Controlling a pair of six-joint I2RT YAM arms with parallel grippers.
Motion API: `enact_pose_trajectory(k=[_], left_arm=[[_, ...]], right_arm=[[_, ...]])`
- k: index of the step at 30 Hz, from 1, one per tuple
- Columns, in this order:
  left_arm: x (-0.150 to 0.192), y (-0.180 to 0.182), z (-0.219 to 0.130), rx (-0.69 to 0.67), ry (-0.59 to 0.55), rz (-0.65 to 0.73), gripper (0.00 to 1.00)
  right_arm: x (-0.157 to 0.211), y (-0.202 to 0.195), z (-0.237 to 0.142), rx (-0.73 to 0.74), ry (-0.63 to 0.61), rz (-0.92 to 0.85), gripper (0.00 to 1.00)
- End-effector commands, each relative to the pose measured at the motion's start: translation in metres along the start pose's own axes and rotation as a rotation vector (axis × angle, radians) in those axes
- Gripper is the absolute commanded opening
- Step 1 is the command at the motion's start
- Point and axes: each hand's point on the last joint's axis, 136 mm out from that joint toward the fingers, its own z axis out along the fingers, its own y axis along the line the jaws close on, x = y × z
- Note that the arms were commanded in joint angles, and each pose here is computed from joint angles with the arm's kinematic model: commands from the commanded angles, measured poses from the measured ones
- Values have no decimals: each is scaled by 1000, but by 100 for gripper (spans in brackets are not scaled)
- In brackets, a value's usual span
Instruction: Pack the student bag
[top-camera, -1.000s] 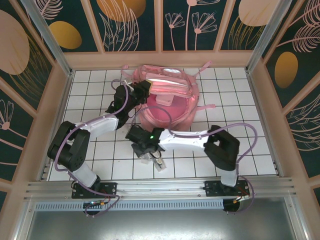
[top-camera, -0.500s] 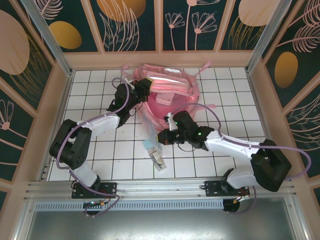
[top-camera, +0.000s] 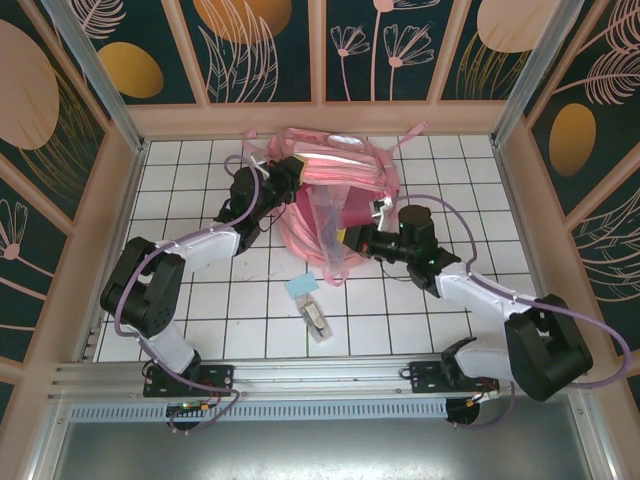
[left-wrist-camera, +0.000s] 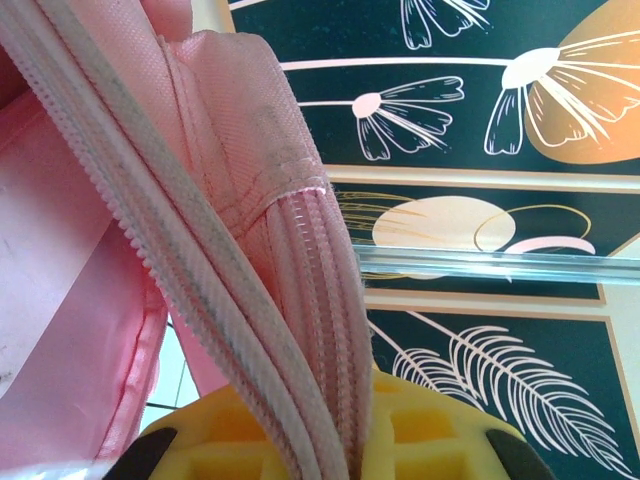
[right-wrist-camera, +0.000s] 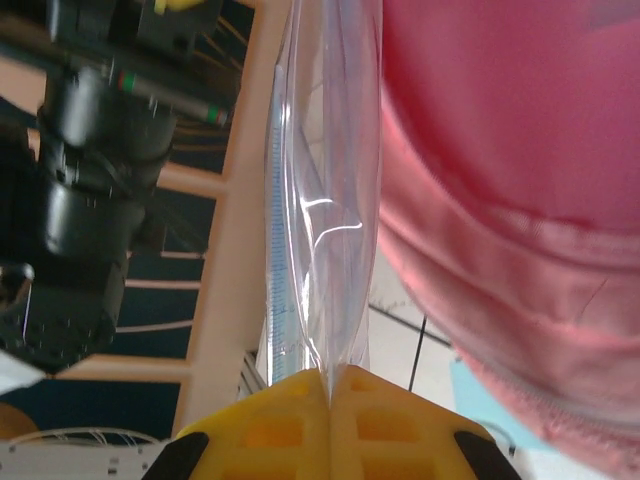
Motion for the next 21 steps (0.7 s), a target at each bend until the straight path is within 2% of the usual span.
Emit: enact_pose_trajectory(k=[1, 7, 10, 14, 18, 19, 21], left_arm=[[14, -88, -14, 284, 34, 39, 0], [21, -92, -19, 293, 49, 39, 0], [26, -93, -23, 297, 51, 40, 0], [33, -77, -27, 268, 54, 25, 0], [41, -73, -26, 271, 69, 8, 0], [43, -73, -25, 272, 73, 5, 0], [45, -73, -23, 273, 81, 1, 0]], right_arm=[[-21, 9, 7, -81, -44, 3, 0], [-46, -15, 32, -75, -79, 98, 0], [-72, -26, 41, -69, -158, 134, 0], [-111, -30, 59, -106, -272, 193, 0], [-138, -56, 79, -84, -364, 325, 0], [-144, -64, 82, -71, -390, 349, 3], [-150, -76, 86, -16, -424, 380, 15]])
